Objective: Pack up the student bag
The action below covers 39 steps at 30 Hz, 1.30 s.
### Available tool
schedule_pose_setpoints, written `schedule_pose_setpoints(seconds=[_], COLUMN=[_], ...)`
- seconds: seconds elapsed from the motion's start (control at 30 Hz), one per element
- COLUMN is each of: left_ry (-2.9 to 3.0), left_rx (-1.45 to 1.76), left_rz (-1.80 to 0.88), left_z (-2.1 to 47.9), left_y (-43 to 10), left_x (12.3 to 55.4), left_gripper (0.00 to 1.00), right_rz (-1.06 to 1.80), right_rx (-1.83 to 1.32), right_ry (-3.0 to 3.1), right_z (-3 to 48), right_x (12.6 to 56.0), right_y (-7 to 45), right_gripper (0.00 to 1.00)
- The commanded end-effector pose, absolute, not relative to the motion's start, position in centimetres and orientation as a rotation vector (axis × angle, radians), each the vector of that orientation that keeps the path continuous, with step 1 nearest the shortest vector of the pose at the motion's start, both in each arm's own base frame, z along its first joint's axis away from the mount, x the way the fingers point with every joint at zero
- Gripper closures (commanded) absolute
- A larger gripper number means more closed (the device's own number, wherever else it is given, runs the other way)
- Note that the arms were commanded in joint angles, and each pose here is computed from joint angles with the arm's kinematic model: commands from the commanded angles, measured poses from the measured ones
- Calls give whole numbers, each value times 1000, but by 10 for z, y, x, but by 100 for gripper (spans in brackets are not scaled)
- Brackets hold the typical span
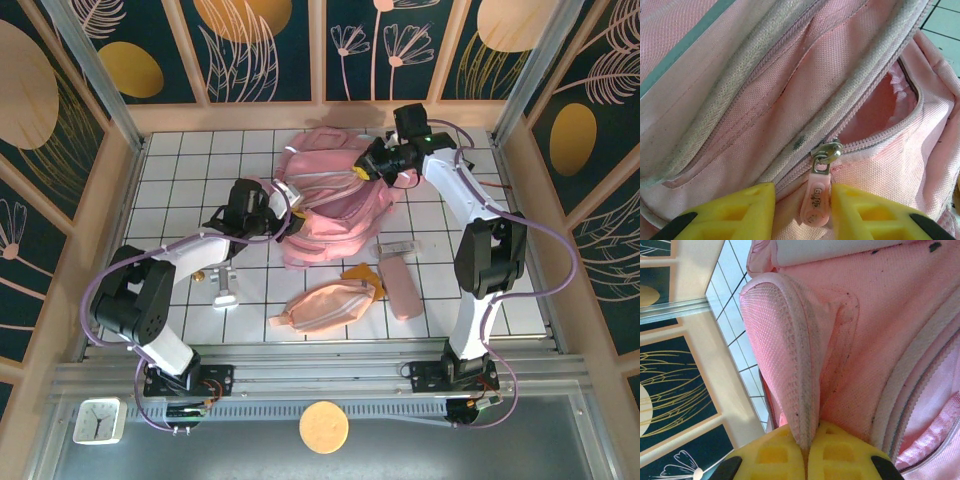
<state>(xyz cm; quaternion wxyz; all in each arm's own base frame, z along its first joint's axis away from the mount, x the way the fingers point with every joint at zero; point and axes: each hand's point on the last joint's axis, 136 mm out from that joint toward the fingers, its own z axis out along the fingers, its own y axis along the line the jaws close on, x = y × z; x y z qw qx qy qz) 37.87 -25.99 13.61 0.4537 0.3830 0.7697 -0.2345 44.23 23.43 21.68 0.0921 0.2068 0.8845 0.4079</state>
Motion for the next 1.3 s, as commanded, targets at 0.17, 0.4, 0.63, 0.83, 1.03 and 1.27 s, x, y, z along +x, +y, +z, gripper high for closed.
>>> schedule_pose_setpoints(seconds=[0.17, 0.4, 0.63, 0.83, 1.03, 1.27], left_ry=[1911, 1980, 2137, 2218, 2261, 2237], left_rx=[902, 908, 810, 765, 636, 536], left_rz=[-638, -525, -366, -209, -39, 129], left_z=[143, 135, 118, 106, 102, 89], left_y=[-274, -255, -189, -151, -116, -88], left_x=[389, 385, 392, 413, 457, 513], left_gripper=[100, 100, 100, 100, 100, 100], right_rz=[1362, 1324, 1270, 1231, 1178, 1320], right_rx=[398, 431, 480, 468, 473, 318], right_ry=[2433, 2436, 2432, 2449, 2472, 2494], right_z=[291, 285, 276, 273, 266, 270], right_x=[439, 437, 438, 437, 437, 432], right_y=[252, 234, 206, 195, 175, 192], right_gripper=[100, 100, 100, 100, 100, 100])
